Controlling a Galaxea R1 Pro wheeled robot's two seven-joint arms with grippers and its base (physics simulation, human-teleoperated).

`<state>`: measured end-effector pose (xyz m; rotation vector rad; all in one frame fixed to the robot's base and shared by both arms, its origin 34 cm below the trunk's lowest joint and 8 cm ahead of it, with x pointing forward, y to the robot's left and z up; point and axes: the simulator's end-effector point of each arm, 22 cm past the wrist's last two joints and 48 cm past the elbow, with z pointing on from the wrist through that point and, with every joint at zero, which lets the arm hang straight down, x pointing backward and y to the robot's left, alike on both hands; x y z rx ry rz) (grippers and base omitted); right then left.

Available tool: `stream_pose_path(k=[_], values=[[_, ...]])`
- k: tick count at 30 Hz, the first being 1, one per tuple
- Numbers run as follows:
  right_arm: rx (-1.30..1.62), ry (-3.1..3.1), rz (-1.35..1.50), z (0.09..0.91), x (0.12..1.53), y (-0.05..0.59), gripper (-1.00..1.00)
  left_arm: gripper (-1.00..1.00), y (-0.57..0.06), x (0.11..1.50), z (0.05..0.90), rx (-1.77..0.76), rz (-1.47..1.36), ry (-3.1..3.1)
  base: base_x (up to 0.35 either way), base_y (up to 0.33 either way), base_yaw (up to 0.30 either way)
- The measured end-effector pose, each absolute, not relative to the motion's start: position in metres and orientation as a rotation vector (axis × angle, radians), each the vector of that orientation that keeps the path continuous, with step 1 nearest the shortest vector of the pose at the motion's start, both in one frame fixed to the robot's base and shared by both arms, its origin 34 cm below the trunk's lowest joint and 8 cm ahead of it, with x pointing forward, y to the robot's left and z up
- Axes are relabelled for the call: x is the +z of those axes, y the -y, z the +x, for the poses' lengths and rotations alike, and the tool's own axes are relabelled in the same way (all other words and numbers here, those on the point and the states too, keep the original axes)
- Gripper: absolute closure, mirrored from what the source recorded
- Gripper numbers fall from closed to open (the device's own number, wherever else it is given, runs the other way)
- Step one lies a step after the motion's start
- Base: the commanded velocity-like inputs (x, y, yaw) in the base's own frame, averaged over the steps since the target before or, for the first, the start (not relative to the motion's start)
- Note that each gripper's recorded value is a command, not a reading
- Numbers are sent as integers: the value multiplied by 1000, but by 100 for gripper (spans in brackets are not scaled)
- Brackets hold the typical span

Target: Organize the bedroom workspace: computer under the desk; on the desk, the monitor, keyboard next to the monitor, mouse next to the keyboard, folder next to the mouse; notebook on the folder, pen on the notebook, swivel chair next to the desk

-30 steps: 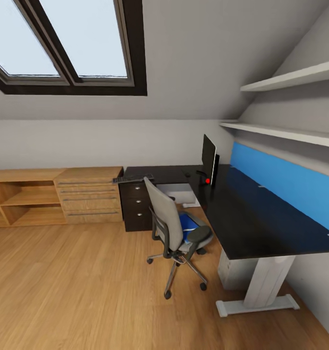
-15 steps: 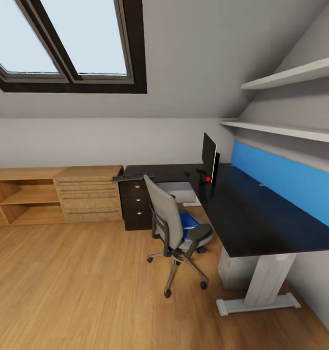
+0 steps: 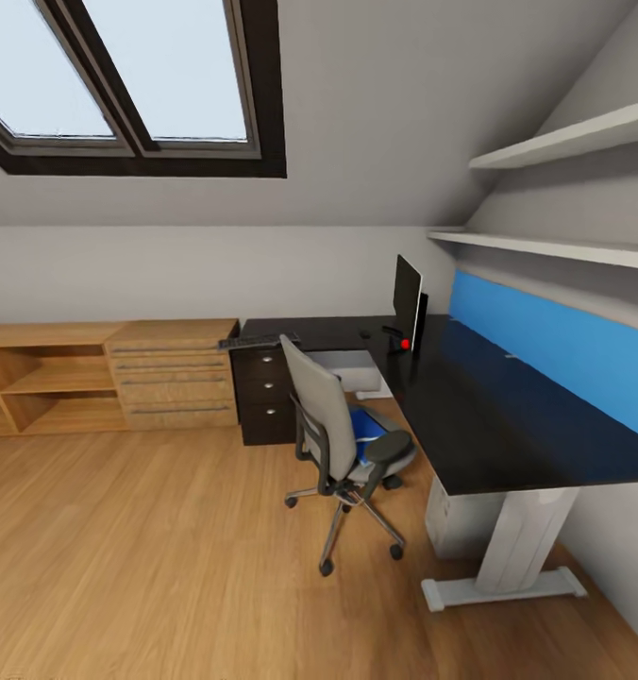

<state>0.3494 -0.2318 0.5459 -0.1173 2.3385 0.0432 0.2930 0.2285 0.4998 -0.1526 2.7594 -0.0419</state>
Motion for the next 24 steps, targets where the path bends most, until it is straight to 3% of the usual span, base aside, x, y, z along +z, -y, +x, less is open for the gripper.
stream_pose_path(k=[8, 24], values=[[43, -2338, -115, 349, 533, 232, -100, -100, -232, 488, 295, -35, -162, -2753, 0, 0, 186], [43, -2338, -116, 349, 507, 232, -100, -100, -235, 462, 296, -30, -205, -2747, 0, -6, 15]])
